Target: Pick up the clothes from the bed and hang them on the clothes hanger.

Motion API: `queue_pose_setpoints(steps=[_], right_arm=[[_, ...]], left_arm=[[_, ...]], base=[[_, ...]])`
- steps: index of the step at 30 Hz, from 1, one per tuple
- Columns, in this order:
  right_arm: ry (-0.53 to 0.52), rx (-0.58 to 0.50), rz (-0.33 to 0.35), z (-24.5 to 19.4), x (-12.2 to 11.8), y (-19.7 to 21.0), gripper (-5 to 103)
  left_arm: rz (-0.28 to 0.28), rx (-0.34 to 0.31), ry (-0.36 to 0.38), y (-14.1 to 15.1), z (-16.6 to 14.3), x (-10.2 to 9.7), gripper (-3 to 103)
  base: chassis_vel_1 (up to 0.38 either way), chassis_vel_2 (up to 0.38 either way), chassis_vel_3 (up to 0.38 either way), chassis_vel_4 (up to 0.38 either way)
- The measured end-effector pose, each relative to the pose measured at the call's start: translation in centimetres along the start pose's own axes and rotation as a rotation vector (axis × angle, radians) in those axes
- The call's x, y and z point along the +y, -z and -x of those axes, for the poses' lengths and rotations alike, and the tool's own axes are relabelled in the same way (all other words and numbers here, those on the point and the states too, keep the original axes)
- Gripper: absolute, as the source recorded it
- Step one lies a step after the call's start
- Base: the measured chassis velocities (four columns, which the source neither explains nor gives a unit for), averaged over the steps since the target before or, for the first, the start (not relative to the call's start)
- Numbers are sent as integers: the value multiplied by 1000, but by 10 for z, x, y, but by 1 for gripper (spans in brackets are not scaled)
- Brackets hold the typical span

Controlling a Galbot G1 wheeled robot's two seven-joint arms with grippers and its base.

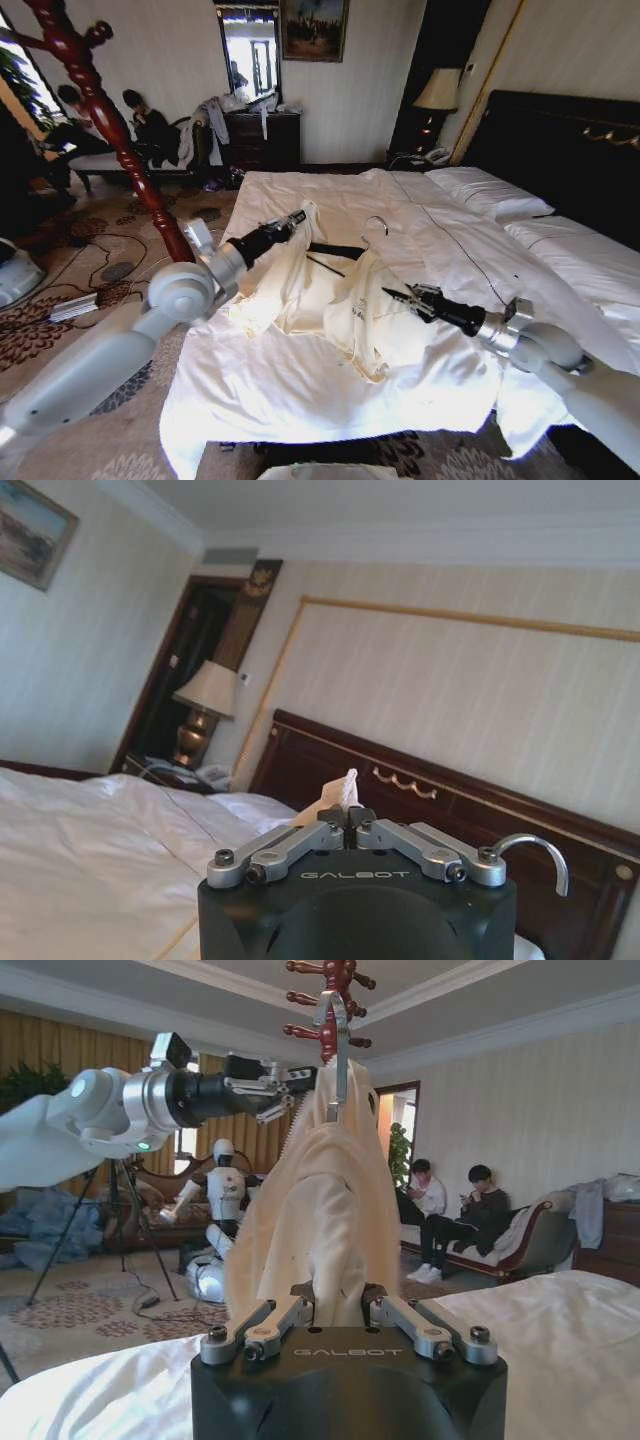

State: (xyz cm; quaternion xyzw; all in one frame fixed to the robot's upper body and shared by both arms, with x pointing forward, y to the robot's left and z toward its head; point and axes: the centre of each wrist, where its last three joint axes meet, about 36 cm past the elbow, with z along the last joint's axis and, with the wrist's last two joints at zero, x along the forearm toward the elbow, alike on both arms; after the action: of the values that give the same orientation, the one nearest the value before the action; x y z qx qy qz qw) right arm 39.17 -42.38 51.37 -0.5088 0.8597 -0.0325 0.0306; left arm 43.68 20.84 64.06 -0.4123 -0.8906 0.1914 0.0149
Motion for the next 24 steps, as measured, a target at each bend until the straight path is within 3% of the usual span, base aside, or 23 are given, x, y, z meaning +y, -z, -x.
queue_pose_setpoints(steps=[6, 16, 24], right_arm=[[-30, 11, 0, -2, -3, -7, 19], [-86, 7, 4, 0, -9, -17, 19], [-93, -24, 9, 1, -13, -13, 19]], left_arm=[[4, 28, -28, -14, 5, -5, 1], [-2, 108, -107, -43, 0, -32, 1], [-7, 142, -118, -57, -7, -38, 1]], base=[[0, 0, 0, 0], [0, 0, 0, 0], [0, 0, 0, 0]])
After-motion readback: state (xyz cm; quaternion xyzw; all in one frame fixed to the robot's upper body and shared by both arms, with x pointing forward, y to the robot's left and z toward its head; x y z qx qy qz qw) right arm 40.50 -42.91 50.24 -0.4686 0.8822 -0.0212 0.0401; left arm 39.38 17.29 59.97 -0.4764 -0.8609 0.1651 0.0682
